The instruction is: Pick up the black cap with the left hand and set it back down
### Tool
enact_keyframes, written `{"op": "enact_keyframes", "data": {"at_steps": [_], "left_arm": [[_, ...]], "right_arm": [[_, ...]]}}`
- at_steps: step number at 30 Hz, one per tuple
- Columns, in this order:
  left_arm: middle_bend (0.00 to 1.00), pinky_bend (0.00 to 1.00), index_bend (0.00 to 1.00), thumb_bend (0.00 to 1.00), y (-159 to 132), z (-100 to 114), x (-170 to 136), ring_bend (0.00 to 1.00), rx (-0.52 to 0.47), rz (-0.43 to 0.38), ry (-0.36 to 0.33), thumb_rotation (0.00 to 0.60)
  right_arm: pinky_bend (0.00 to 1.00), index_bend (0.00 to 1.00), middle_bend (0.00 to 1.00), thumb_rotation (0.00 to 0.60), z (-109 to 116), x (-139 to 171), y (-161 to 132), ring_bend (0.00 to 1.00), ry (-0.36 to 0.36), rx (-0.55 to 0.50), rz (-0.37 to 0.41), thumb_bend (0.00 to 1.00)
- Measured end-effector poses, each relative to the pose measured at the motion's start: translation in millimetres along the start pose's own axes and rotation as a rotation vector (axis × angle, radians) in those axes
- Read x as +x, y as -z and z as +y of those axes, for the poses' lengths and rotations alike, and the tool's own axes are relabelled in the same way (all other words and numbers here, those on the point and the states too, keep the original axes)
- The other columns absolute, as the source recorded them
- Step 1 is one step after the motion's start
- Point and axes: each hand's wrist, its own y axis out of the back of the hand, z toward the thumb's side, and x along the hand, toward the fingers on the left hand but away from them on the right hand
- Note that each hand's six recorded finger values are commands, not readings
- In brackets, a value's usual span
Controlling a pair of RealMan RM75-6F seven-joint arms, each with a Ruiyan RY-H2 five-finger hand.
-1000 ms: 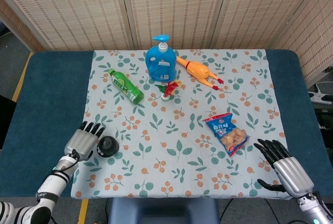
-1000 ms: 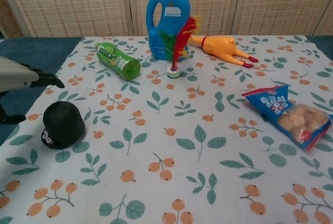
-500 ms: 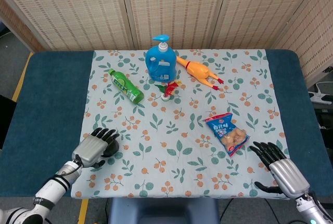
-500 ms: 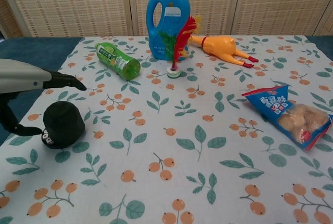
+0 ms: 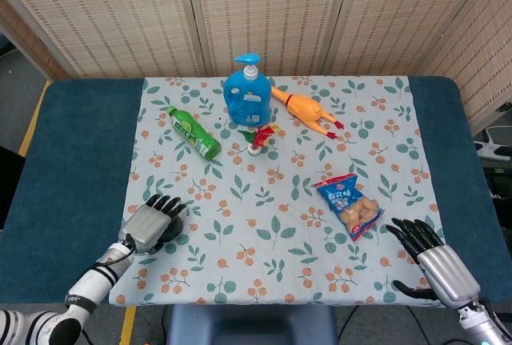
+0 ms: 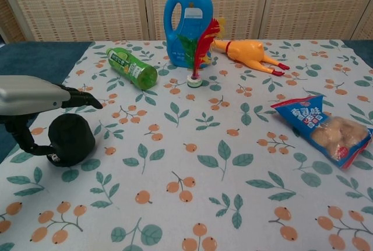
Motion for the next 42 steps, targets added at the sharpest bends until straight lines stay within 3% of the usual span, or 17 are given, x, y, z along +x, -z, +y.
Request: {"op": "enact_keyframes", "data": {"at_steps": [7,18,25,27,30,34,42], "left_arm": [[0.0,0.06,0.09,0.31,2.6,-3.9,8.2,0.0,0.009,0.012,0.002,0.6],[0.0,0.07,0.34,0.32,3.0,-7.1,11.9,0.0,0.037,0.019,-0.005,0.6],[0.0,0.1,0.39,0.33,2.8,-7.3,13.8,0.0,0.059,0.026,-0.024,0.6],[0.06,0.17,0.4,0.35,2.6,-7.5,13.8,0.03,0.06,0.026,-0.026,0.6],[0.27,0.41,0.43,0.38,1.4,-7.5,13.8,0.2,0.05,0.02,-0.031,0.6],[0.44,0.62,0.48,0.42,0.1,-7.4,13.1,0.38,0.041,0.005,-0.044,0.6],[0.54,0.71,0.56,0.46,-1.6,-3.7,11.1,0.49,0.047,-0.003,-0.099,0.6]], "right_arm": [[0.0,0.0,0.0,0.522,1.8,0.3,1.0,0.0,0.008,-0.001,-0.007,0.12],[0.0,0.0,0.0,0.523,0.9,0.7,0.3,0.0,0.005,0.002,-0.005,0.12],[0.0,0.0,0.0,0.522,1.0,0.7,0.8,0.0,0.005,0.002,-0.007,0.12],[0.0,0.0,0.0,0.522,0.9,0.6,0.8,0.0,0.005,0.002,-0.007,0.12],[0.0,0.0,0.0,0.522,0.7,0.1,1.4,0.0,0.005,0.003,-0.011,0.12],[0.0,0.0,0.0,0.521,1.0,-0.5,2.1,0.0,0.008,0.003,-0.016,0.12],[0.0,0.0,0.0,0.522,-0.9,-0.9,1.5,0.0,-0.004,0.005,-0.015,0.12]]}}
